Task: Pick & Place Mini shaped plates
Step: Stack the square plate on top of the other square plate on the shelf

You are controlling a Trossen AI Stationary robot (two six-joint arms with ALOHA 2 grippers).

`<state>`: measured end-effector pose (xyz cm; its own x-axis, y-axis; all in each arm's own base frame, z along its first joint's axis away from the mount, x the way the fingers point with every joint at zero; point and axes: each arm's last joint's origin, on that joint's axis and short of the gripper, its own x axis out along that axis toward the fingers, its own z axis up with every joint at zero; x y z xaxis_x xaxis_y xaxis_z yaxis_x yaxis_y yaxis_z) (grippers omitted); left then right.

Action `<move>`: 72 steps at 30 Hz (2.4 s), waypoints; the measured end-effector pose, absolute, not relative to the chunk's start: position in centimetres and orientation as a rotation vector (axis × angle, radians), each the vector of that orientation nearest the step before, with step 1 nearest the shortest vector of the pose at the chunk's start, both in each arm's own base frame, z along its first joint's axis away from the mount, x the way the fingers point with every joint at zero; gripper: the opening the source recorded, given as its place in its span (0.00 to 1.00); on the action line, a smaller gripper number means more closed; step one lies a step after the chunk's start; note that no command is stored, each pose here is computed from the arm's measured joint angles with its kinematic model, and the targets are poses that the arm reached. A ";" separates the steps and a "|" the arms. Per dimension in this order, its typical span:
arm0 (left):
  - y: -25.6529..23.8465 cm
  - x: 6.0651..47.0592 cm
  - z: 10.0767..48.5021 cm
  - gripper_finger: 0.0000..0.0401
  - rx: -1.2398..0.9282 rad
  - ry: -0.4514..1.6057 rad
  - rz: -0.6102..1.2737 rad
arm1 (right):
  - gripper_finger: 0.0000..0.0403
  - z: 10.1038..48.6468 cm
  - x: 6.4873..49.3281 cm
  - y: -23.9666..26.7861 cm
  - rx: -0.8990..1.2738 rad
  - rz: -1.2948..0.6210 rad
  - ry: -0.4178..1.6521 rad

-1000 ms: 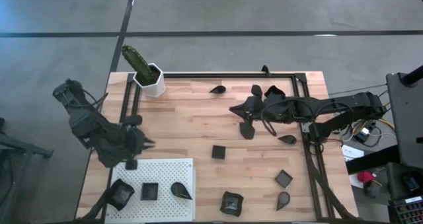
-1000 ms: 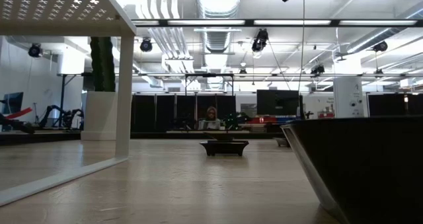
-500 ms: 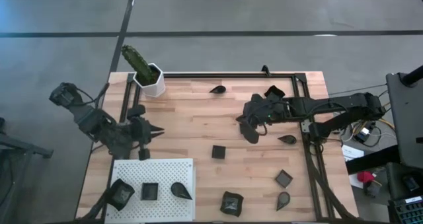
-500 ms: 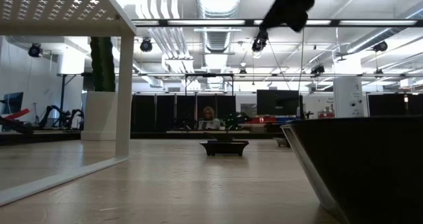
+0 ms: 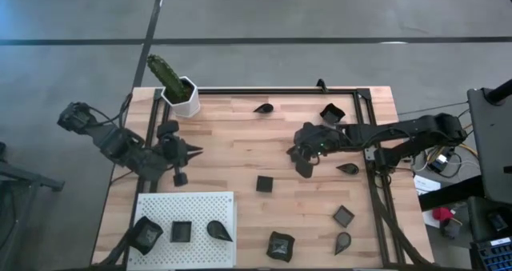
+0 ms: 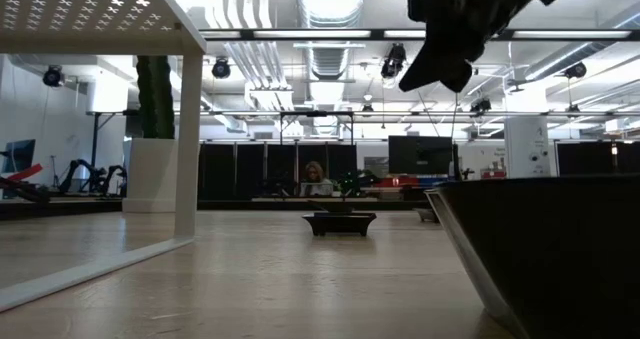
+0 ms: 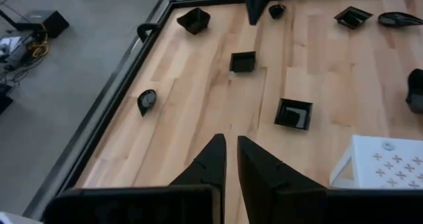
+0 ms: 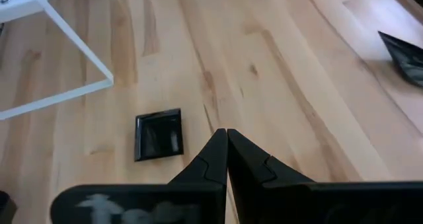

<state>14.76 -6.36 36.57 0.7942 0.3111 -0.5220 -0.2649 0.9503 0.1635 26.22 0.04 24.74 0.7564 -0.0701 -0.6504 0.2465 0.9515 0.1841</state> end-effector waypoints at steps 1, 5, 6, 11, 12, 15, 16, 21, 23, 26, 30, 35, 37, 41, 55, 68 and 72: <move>-6.3 14.8 36.6 0.08 0.084 0.575 0.312 | 0.02 24.2 26.2 0.1 0.267 -0.172 0.681; -6.3 14.8 36.5 0.08 0.102 0.578 0.307 | 0.02 22.8 26.0 0.0 0.250 -0.159 0.638; -6.3 14.8 36.5 0.08 0.104 0.579 0.307 | 0.03 22.6 26.0 0.0 0.249 -0.159 0.641; -6.3 14.8 36.5 0.08 0.105 0.579 0.307 | 0.10 22.2 25.8 0.1 0.245 -0.156 0.639; -6.3 14.8 36.5 0.08 0.105 0.579 0.307 | 0.12 22.1 25.8 0.1 0.243 -0.155 0.642; -6.3 14.8 36.4 0.08 0.106 0.579 0.306 | 0.18 21.8 25.7 0.2 0.217 -0.145 0.651; -6.3 14.8 36.4 0.08 0.110 0.580 0.304 | 0.19 21.7 25.7 0.2 0.211 -0.142 0.648; -6.3 14.8 36.4 0.07 0.123 0.582 0.301 | 0.23 19.6 27.1 0.7 0.159 -0.105 0.637; -6.3 14.9 36.4 0.07 0.128 0.583 0.298 | 0.24 18.7 27.9 0.8 0.158 -0.101 0.656; -6.4 14.9 36.4 0.07 0.128 0.582 0.298 | 0.23 17.4 29.3 0.9 0.169 -0.083 0.667; -6.4 15.0 36.4 0.07 0.130 0.583 0.298 | 0.22 16.3 31.0 1.4 0.213 0.064 0.629; -6.5 15.2 36.3 0.07 0.134 0.590 0.293 | 0.20 14.5 32.4 1.5 0.221 0.084 0.676; -6.6 15.2 36.3 0.07 0.136 0.594 0.290 | 0.20 13.9 32.8 1.5 0.219 0.082 0.695; -6.6 15.3 36.2 0.07 0.137 0.597 0.289 | 0.21 12.9 33.2 1.4 0.219 0.078 0.726; -6.6 15.3 36.2 0.07 0.136 0.595 0.290 | 0.22 12.0 33.3 1.1 0.217 0.047 0.756; -6.6 15.3 36.2 0.06 0.134 0.592 0.291 | 0.24 10.3 33.5 1.1 0.222 0.041 0.806; -6.6 15.3 36.2 0.07 0.134 0.591 0.291 | 0.22 10.5 33.6 1.2 0.222 0.043 0.799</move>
